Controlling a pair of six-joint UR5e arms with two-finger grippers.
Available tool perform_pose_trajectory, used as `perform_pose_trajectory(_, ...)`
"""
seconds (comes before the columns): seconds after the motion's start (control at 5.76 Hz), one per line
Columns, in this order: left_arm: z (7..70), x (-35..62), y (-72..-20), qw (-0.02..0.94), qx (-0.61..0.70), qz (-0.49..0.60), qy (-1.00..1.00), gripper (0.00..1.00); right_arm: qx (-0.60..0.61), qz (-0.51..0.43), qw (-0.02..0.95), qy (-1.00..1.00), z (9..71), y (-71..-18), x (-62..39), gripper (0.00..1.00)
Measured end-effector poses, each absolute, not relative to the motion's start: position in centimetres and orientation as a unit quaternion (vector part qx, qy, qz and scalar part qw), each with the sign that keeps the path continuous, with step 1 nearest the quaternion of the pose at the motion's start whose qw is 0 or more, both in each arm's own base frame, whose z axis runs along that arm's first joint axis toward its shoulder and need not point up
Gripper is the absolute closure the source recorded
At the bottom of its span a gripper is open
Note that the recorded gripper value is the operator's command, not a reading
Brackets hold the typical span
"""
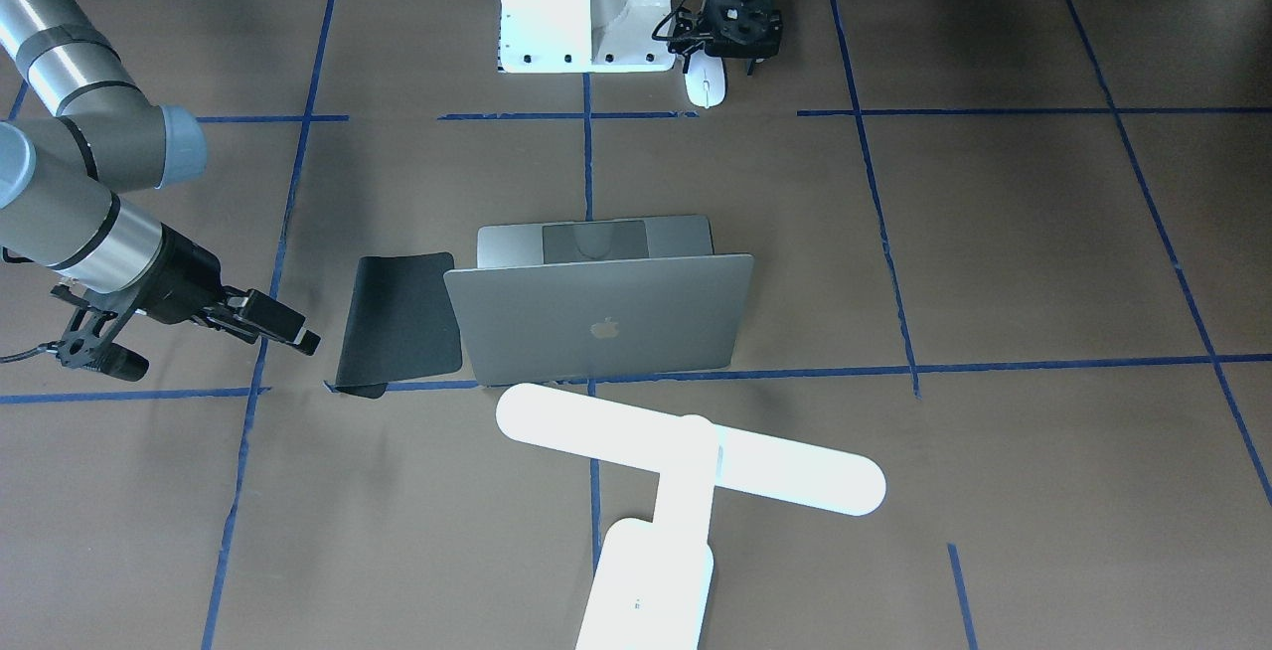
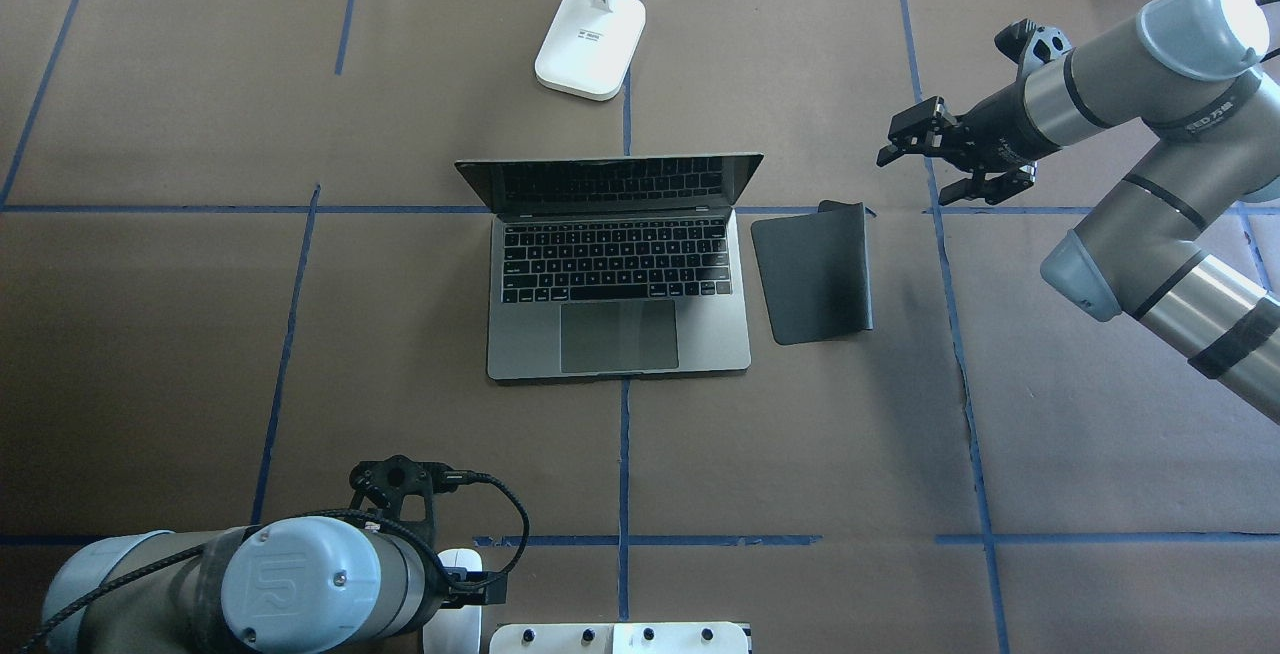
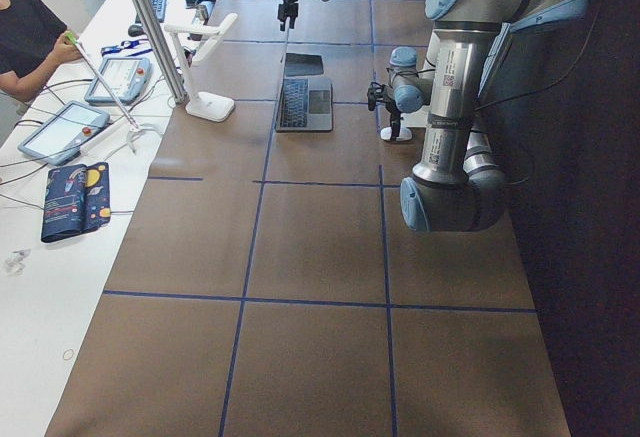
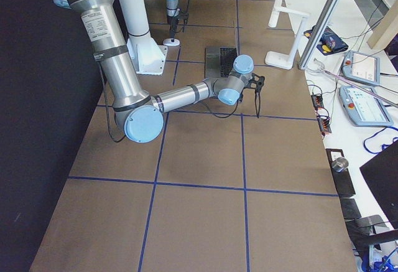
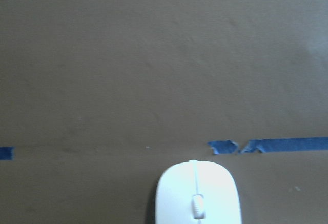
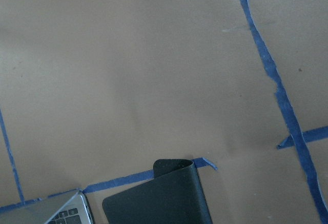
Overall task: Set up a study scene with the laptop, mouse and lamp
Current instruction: 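Release the pad with the right gripper while the left gripper grasps the white mouse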
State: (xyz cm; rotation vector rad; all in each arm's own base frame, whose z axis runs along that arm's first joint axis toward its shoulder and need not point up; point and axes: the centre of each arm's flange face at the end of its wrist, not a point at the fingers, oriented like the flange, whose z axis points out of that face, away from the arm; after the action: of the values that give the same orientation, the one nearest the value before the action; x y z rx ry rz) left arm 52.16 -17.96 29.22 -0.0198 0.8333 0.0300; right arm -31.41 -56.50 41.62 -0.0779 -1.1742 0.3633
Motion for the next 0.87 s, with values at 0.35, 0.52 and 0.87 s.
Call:
perform_pose_trajectory(0.35,28.9,53.3,-18.0,0.915,-0.012,0.013,0.402,0.00,-0.037,0.170,0.816,-0.551,41.7,-56.5,-31.3,0.00)
perform_pose_trajectory(0.52,29.3,53.4,-18.1,0.917,-0.013,0.013,0.398,0.00,-0.037,0.171,0.816,-0.551,41.7,-56.5,-31.3,0.00)
perform_pose_trajectory(0.87,30.0,54.0,-18.2,0.921,-0.014,0.012,0.389,0.07,-0.036,0.172,0.817,-0.549,41.9,-56.5,-31.4,0.00)
